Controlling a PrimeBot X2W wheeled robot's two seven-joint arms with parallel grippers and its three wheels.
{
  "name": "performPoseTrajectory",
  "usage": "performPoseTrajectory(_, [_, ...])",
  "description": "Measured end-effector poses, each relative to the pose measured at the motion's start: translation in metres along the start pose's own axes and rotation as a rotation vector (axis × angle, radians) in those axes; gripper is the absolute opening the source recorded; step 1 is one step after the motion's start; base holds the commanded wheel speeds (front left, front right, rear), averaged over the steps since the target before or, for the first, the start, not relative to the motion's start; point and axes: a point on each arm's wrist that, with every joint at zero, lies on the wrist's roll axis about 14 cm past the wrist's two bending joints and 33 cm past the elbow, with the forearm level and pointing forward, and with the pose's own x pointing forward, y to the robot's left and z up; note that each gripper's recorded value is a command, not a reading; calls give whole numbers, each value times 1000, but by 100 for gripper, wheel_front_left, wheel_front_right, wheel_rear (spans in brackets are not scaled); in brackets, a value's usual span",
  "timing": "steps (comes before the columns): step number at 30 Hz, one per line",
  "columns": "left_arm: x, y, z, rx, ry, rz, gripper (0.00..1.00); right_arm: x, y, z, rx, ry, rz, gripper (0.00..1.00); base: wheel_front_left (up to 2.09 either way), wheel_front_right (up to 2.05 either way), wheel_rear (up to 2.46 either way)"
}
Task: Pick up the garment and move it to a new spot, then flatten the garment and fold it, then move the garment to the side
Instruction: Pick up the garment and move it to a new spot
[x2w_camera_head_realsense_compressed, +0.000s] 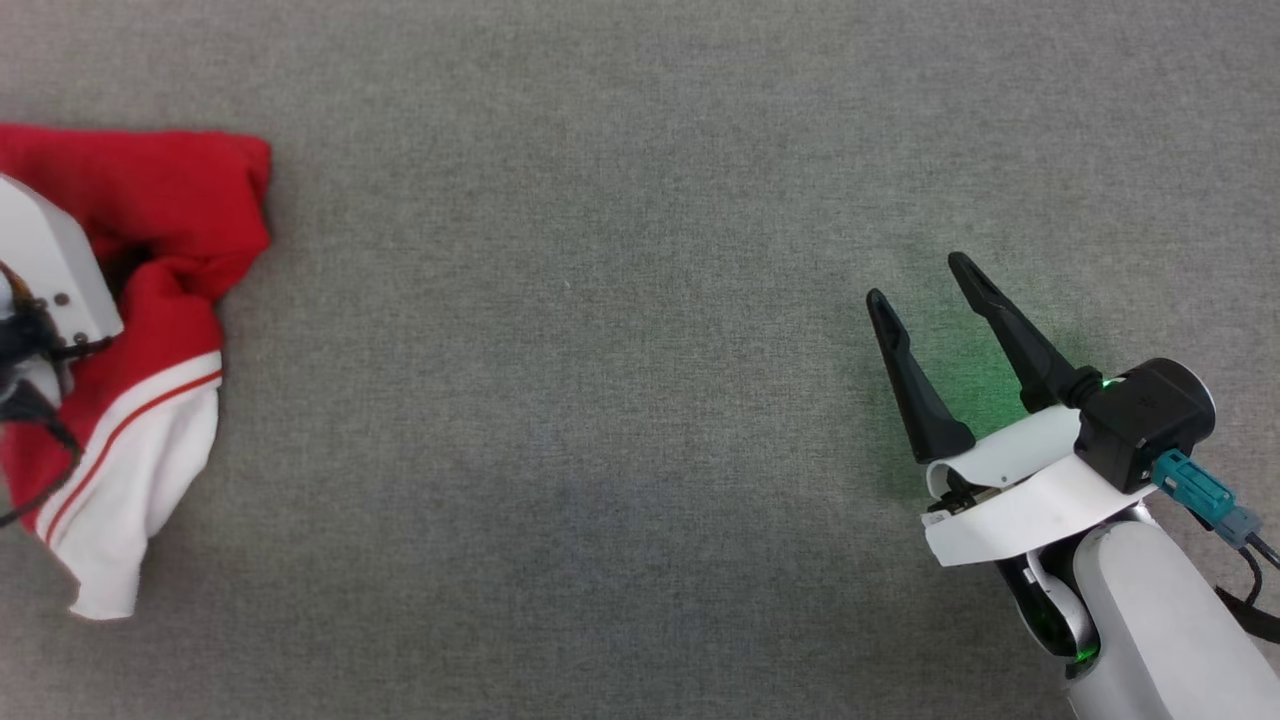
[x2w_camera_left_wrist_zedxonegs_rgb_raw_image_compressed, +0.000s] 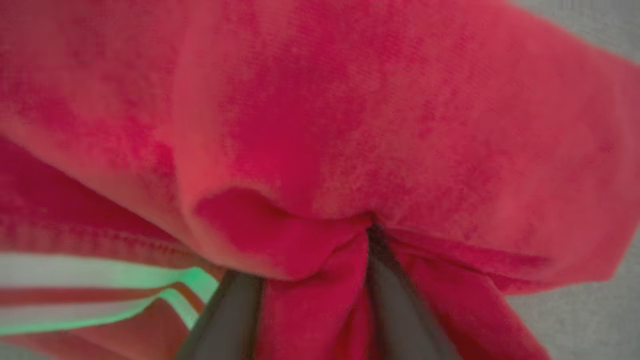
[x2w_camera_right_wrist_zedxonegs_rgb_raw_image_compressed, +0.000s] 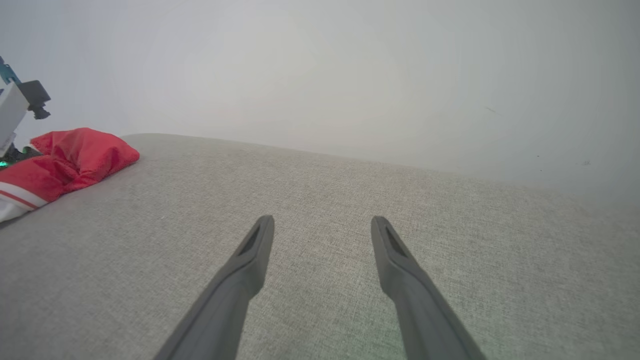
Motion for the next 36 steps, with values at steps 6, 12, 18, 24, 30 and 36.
performPoseTrajectory(6, [-11,-15,14,29,-152,-35,0,-2,3,13,-10,-28,5,100,0,0,0])
performPoseTrajectory(12, [-40,-58,29,102,-292,-144,0,-8,10,28,3,-59,3,100,0,0,0])
performPoseTrajectory(18, [-88,-120,56,221,-449,-313,0,-17,13,48,25,-112,-20,100,0,0,0])
performPoseTrajectory(24, [-127,-216,70,382,-531,-554,0,-31,-2,58,48,-144,-97,100,0,0,0])
performPoseTrajectory(30, [-155,-326,52,544,-532,-830,0,-50,-31,62,81,-165,-217,100,0,0,0])
performPoseTrajectory(36, [-168,-412,13,705,-495,-1039,0,-68,-56,67,105,-191,-325,100,0,0,0])
